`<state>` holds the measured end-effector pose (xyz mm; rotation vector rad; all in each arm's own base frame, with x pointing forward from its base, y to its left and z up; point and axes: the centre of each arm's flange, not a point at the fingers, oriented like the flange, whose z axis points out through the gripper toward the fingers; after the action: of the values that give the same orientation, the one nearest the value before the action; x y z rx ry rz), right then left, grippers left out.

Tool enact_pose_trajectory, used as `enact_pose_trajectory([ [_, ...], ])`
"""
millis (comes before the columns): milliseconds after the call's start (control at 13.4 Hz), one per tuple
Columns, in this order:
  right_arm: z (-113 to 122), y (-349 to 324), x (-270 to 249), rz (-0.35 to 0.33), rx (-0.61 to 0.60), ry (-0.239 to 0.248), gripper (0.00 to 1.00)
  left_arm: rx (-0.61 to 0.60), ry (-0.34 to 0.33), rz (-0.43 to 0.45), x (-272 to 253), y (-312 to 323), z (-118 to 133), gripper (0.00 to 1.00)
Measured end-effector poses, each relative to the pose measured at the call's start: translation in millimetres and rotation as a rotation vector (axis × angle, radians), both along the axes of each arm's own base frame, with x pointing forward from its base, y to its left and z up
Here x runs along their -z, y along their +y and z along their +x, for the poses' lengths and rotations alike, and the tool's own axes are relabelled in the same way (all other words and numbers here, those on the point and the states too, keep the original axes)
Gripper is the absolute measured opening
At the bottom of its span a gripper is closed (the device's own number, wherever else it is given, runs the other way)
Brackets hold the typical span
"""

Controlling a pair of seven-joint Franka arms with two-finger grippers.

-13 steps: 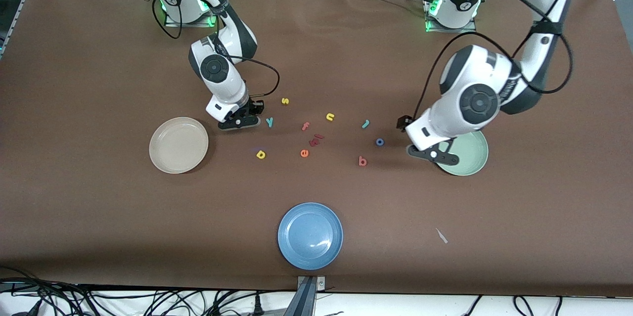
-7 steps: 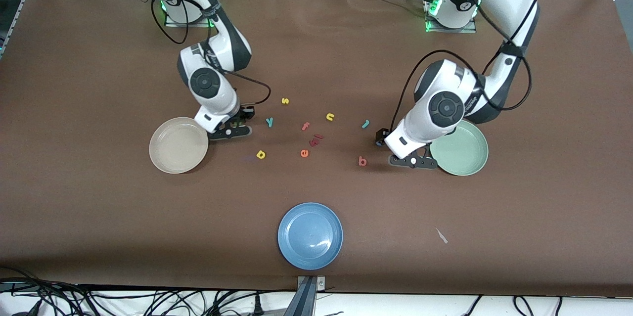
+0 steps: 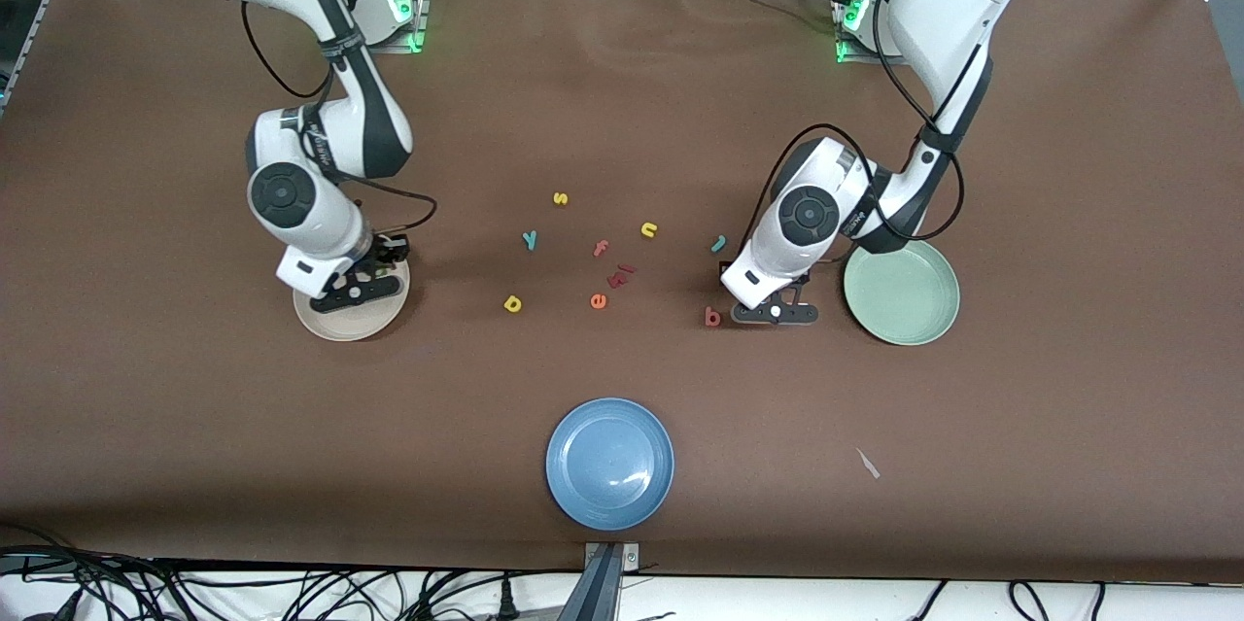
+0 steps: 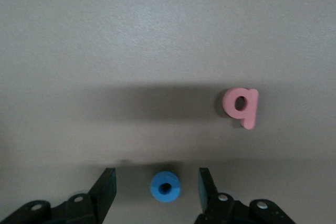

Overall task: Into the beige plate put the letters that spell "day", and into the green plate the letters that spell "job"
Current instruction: 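Release the green a on the beige plate while the left gripper grasps the blue o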

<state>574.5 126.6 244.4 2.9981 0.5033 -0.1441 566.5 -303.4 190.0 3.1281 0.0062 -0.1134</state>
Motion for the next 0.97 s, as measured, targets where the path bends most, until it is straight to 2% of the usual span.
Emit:
enact_pose_trajectory([
  [224,4.2,-16.7,3.5,-0.006,-0.011,-0.003,0.41,-0.003,0.011,0.007,4.5,-1.0,-5.2,0.68],
  [671,9.9,-11.7,1.1,0.011,0.014,-0.024,1.00,-0.006,0.031,0.018,14.8,2.5,-11.2,0.63],
  [895,1.0,30.2,2.8,0.045,0.120,-0.027,1.00,-0.007,0.038,0.020,18.5,3.0,-12.7,0.59],
  [969,-5.0,50.0,4.4,0.052,0.175,-0.027,1.00,-0.007,0.038,0.020,18.8,2.7,-12.9,0.54],
])
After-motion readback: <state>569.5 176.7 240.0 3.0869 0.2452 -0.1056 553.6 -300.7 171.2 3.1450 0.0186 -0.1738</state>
